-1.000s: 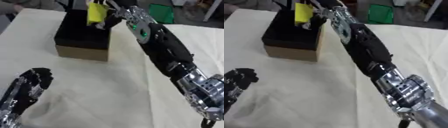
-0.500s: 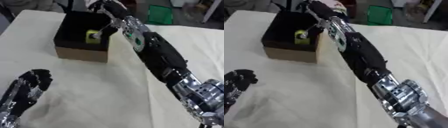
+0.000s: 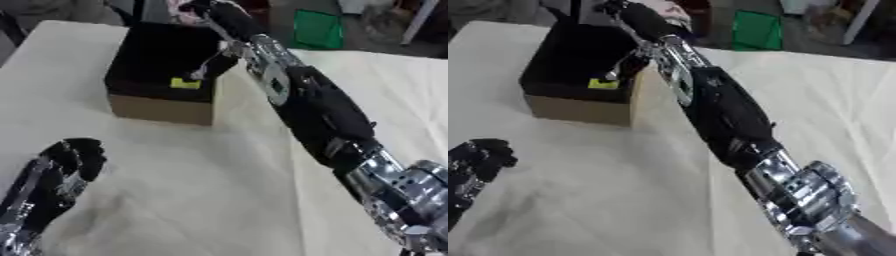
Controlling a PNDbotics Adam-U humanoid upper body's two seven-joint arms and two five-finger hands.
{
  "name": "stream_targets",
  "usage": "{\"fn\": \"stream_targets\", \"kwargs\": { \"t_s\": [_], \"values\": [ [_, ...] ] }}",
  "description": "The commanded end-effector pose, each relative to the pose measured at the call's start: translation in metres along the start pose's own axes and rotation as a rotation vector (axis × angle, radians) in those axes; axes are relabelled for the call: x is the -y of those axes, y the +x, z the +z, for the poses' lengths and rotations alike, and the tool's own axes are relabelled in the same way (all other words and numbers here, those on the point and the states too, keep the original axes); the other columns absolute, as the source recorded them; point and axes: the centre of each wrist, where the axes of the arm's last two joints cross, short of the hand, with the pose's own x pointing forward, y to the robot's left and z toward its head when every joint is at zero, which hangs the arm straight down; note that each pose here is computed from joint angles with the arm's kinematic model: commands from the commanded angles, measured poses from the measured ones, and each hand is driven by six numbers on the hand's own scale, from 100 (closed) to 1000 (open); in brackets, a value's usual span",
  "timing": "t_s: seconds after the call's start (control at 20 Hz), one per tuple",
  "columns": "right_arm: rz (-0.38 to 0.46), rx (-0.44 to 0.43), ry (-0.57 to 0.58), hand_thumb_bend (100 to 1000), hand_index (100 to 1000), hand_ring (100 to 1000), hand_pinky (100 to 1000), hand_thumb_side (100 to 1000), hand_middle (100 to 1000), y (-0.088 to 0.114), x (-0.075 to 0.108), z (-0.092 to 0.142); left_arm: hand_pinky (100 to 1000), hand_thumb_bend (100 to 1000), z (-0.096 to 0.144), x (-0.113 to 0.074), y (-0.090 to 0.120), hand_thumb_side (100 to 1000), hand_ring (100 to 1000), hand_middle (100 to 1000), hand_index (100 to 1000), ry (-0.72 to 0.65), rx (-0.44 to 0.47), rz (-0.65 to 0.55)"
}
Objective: Pick up objects on the table and place them in the box.
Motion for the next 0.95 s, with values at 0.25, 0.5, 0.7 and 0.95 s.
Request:
{"fn": "stream_targets", "kwargs": {
  "t_s": [0.25,0.5,0.7,0.95],
  "values": [
    [-0.081,0.034,-0.081,725,907,801,702,213,760,-0.013,0.058,0.01,682,582,0.004,-0.007,0.001,559,614,580,702,0.036,0.0,-0.01],
    [-0.179,0.033,-0.086,692,897,791,684,185,736,-0.026,0.091,0.038,682,582,0.008,-0.011,-0.002,558,614,581,702,0.064,-0.015,-0.014],
    [-0.225,0.01,-0.105,681,895,784,673,162,721,-0.035,0.107,0.064,682,584,0.01,-0.012,-0.003,557,614,581,702,0.079,-0.018,-0.017],
    [-0.314,-0.029,-0.159,574,893,772,650,156,696,-0.045,0.116,0.098,681,584,0.012,-0.014,-0.004,556,614,580,702,0.098,-0.024,-0.018]
  ]
}}
